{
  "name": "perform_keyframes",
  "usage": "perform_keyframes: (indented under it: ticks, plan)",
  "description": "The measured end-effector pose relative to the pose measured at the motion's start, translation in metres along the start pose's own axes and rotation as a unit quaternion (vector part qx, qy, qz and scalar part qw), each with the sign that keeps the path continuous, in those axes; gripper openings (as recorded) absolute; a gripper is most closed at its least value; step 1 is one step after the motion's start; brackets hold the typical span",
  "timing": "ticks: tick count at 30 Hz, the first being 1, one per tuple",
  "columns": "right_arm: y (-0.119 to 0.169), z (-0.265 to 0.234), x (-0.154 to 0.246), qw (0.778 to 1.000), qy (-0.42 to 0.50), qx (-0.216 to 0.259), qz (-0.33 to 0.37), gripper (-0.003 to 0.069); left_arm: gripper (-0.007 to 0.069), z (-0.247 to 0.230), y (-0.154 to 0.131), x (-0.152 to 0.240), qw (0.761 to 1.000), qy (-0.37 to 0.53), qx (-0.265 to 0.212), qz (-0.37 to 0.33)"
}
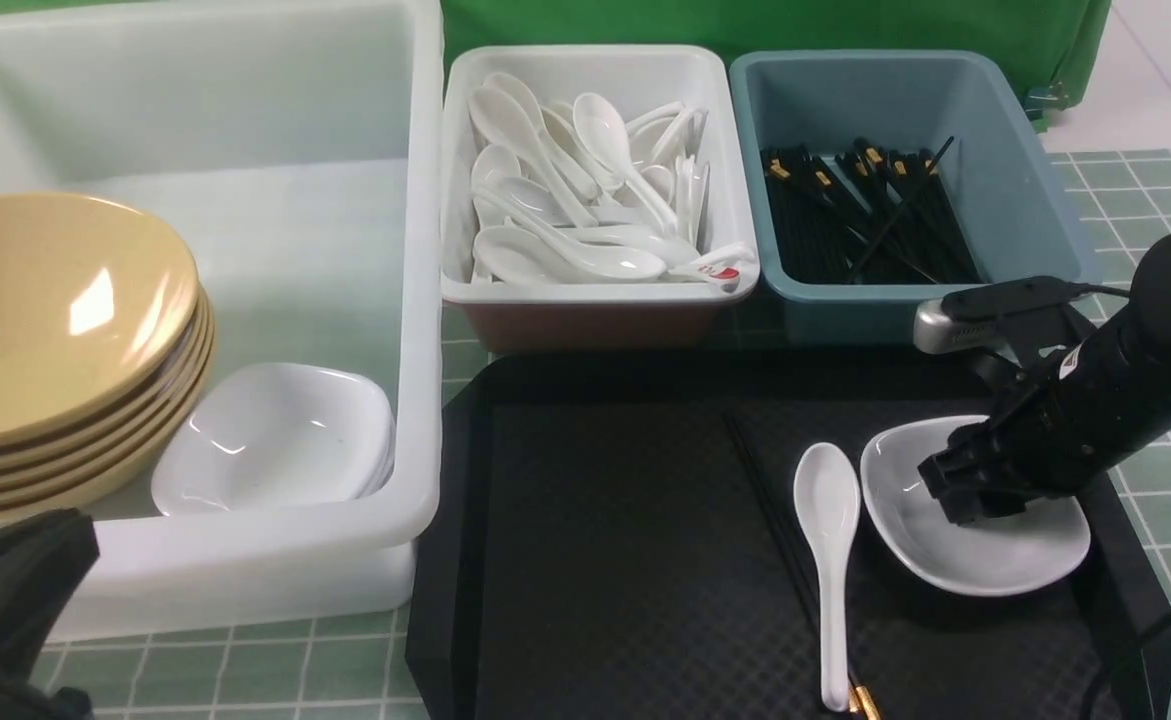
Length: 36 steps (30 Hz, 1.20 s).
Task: On blue table put chopsticks spoon bowls plates into blue grey white boxes.
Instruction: 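Reach for and grasp the small white dish on the black tray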
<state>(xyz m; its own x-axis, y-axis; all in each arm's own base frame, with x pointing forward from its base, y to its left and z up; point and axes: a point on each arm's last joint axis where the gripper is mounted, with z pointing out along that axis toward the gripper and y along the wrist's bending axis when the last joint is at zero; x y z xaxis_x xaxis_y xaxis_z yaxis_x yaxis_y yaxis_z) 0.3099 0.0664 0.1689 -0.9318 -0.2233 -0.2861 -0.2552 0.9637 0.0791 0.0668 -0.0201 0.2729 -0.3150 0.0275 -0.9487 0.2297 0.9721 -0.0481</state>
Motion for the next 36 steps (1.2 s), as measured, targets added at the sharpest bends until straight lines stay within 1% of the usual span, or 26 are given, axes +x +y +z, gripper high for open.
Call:
perform_keyframes:
  ticks: [3, 5, 6, 8, 10, 11, 12, 13, 14, 15, 16, 17, 19, 22, 24, 26, 28, 30, 32, 33, 34, 35, 36]
  plan:
    - [0.001, -0.004, 0.002, 1.000, 0.007, -0.003, 0.000, 0.0187, 0.0004, -0.007, 0.001, -0.001, 0.999, -0.031, -0.010, 0.014]
    - [0.002, -0.011, 0.002, 1.000, 0.001, -0.003, -0.001, 0.0165, 0.0004, -0.009, 0.001, -0.002, 0.999, -0.044, -0.016, 0.020]
    - [0.002, -0.016, 0.001, 1.000, -0.006, -0.003, -0.003, 0.0167, 0.0004, -0.010, 0.001, -0.003, 0.998, -0.050, -0.018, 0.023]
    - [0.004, -0.027, -0.004, 0.999, -0.026, -0.002, -0.020, 0.0206, 0.0004, -0.010, 0.002, -0.004, 0.998, -0.055, -0.021, 0.026]
    - [0.006, -0.036, -0.012, 0.998, -0.046, -0.001, -0.039, 0.0281, 0.0004, -0.010, 0.002, -0.005, 0.997, -0.060, -0.024, 0.029]
    - [0.006, -0.038, -0.014, 0.998, -0.051, 0.000, -0.041, 0.0291, 0.0004, -0.010, 0.002, -0.005, 0.997, -0.060, -0.024, 0.029]
    - [0.006, -0.041, -0.020, 0.996, -0.068, 0.006, -0.054, 0.0365, 0.0004, -0.010, 0.003, -0.004, 0.997, -0.060, -0.025, 0.029]
    - [0.006, -0.042, -0.020, 0.996, -0.069, 0.006, -0.054, 0.0375, 0.0004, -0.010, 0.003, -0.004, 0.997, -0.060, -0.025, 0.029]
    - [0.003, -0.044, -0.026, 0.993, -0.091, 0.024, -0.072, 0.0450, 0.0004, -0.008, 0.003, -0.002, 0.997, -0.061, -0.027, 0.028]
    - [0.001, -0.043, -0.029, 0.991, -0.101, 0.036, -0.083, 0.0494, 0.0004, -0.008, 0.004, 0.000, 0.997, -0.060, -0.028, 0.029]
    - [0.001, -0.043, -0.029, 0.990, -0.103, 0.038, -0.086, 0.0502, 0.0004, -0.007, 0.004, 0.000, 0.997, -0.060, -0.028, 0.029]
    - [-0.002, -0.038, -0.032, 0.987, -0.110, 0.053, -0.103, 0.0565, 0.0004, -0.007, 0.004, 0.001, 0.997, -0.059, -0.028, 0.028]
    - [-0.004, -0.030, -0.034, 0.986, -0.108, 0.060, -0.115, 0.0605, 0.0004, -0.006, 0.004, 0.002, 0.997, -0.059, -0.029, 0.028]
    - [-0.006, -0.014, -0.034, 0.987, -0.088, 0.060, -0.121, 0.0614, 0.0004, -0.006, 0.004, 0.002, 0.997, -0.063, -0.030, 0.028]
    - [-0.007, -0.003, -0.033, 0.988, -0.073, 0.060, -0.125, 0.0601, 0.0004, -0.006, 0.004, 0.001, 0.997, -0.064, -0.031, 0.028]
    - [-0.008, 0.006, -0.031, 0.989, -0.052, 0.057, -0.124, 0.0564, 0.0004, -0.006, 0.004, 0.002, 0.997, -0.064, -0.031, 0.028]
    - [-0.008, 0.008, -0.029, 0.990, -0.038, 0.054, -0.123, 0.0505, 0.0004, -0.006, 0.004, 0.002, 0.997, -0.063, -0.031, 0.028]
    - [-0.008, 0.006, -0.027, 0.991, -0.024, 0.052, -0.123, 0.0430, 0.0004, -0.005, 0.004, 0.002, 0.997, -0.063, -0.031, 0.028]
    - [-0.007, 0.001, -0.024, 0.991, -0.010, 0.050, -0.122, 0.0322, 0.0004, -0.005, 0.004, 0.002, 0.997, -0.063, -0.031, 0.028]
    - [-0.007, -0.002, -0.023, 0.991, -0.003, 0.049, -0.122, 0.0281, 0.0004, -0.005, 0.004, 0.002, 0.997, -0.063, -0.031, 0.028]
    - [-0.007, -0.003, -0.023, 0.991, -0.002, 0.048, -0.122, 0.0262, 0.0004, -0.005, 0.004, 0.002, 0.997, -0.063, -0.031, 0.028]
    - [-0.006, -0.009, -0.022, 0.992, 0.002, 0.045, -0.118, 0.0227, 0.0004, -0.005, 0.005, 0.002, 0.997, -0.063, -0.031, 0.029]
    - [-0.005, -0.012, -0.022, 0.992, 0.003, 0.044, -0.117, 0.0225, 0.0004, -0.005, 0.005, 0.003, 0.997, -0.063, -0.032, 0.029]
